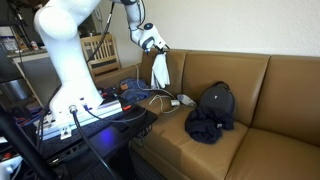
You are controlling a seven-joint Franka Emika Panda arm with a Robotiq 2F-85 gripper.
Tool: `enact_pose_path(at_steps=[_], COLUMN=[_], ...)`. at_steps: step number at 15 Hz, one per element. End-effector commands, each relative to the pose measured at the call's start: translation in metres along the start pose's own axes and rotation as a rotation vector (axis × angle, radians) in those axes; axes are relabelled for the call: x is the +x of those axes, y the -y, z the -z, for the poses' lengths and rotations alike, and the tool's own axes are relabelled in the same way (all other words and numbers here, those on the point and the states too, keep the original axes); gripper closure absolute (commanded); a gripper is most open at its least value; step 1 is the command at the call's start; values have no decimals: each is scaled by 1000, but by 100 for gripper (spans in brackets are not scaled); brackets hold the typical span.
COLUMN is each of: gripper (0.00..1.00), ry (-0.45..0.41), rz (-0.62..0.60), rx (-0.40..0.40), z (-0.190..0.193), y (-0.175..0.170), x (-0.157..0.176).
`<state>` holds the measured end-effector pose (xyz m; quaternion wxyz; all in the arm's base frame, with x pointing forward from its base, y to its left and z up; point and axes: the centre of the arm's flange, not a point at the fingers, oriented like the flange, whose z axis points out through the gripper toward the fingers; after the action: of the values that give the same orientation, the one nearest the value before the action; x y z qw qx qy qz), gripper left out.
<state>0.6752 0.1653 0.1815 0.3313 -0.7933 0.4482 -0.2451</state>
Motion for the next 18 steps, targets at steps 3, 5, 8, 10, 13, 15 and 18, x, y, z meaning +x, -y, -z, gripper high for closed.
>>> enact_pose_path(at_steps=[3,5,8,10,13,15,18], gripper=[98,98,98,98,98,98,98], ry=[-24,-158,-322,-437,-598,-695,-819], rz=[-27,-68,-118,-170,-278,-360,-498], rx=[-24,-27,-26,-17,-18,-27,-58], z=[3,22,61,97,155,182,212], y=[-10,-20,-27,-32,-56,-98,-160], x=[10,78,154,210,292,340,400])
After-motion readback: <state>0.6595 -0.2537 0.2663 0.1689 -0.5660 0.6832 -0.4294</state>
